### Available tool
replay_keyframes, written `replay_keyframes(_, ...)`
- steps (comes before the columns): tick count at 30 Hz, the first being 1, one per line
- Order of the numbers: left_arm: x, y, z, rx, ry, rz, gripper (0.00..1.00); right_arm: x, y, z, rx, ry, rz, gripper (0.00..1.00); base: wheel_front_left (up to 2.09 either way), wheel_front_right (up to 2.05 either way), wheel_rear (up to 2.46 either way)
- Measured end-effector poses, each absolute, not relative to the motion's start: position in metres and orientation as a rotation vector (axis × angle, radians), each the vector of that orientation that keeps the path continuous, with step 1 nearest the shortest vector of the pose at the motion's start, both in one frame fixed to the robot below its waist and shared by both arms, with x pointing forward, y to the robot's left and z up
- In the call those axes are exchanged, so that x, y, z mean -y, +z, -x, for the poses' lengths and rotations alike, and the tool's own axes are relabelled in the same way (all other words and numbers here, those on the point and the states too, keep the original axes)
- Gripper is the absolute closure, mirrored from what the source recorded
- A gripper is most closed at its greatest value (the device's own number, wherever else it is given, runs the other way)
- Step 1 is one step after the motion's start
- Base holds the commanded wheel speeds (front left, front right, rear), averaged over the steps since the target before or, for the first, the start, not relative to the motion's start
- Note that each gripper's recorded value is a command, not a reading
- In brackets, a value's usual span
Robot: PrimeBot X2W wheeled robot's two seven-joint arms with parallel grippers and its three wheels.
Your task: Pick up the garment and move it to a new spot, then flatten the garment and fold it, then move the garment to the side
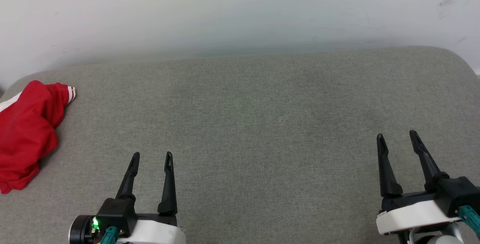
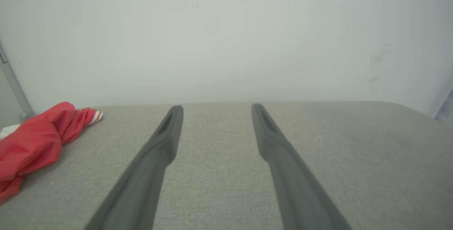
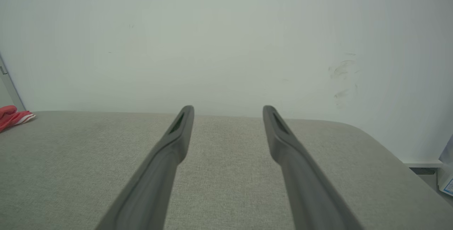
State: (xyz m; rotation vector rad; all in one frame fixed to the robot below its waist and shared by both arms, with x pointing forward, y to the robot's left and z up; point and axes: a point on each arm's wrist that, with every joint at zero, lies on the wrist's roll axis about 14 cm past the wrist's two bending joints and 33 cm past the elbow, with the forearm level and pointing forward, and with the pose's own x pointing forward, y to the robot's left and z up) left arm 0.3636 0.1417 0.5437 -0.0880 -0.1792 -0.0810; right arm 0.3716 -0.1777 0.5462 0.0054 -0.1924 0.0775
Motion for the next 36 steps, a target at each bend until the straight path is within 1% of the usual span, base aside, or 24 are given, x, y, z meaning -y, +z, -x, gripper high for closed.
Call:
replay_keyframes(13, -0.139, 0.546, -0.362, 0.208, -0.101, 0.007, 0.00, 0.171, 0.541, -0.370, 0.187, 0.101, 0.072, 0.00, 0.00, 0.00, 0.00)
replay_keyframes(21, -0.149, 0.547, -0.359, 0.212, -0.071, 0.014, 0.00, 0.165, 0.541, -0.372, 0.188, 0.121, 0.064, 0.00, 0.00, 0.00, 0.00)
replay_keyframes(29, -0.170, 0.547, -0.352, 0.211, -0.012, 0.006, 0.00, 0.139, 0.540, -0.375, 0.189, 0.197, 0.031, 0.00, 0.00, 0.00, 0.00)
replay_keyframes(36, -0.201, 0.542, -0.332, 0.195, 0.092, 0.010, 0.00, 0.104, 0.536, -0.377, 0.180, 0.299, 0.009, 0.00, 0.00, 0.00, 0.00)
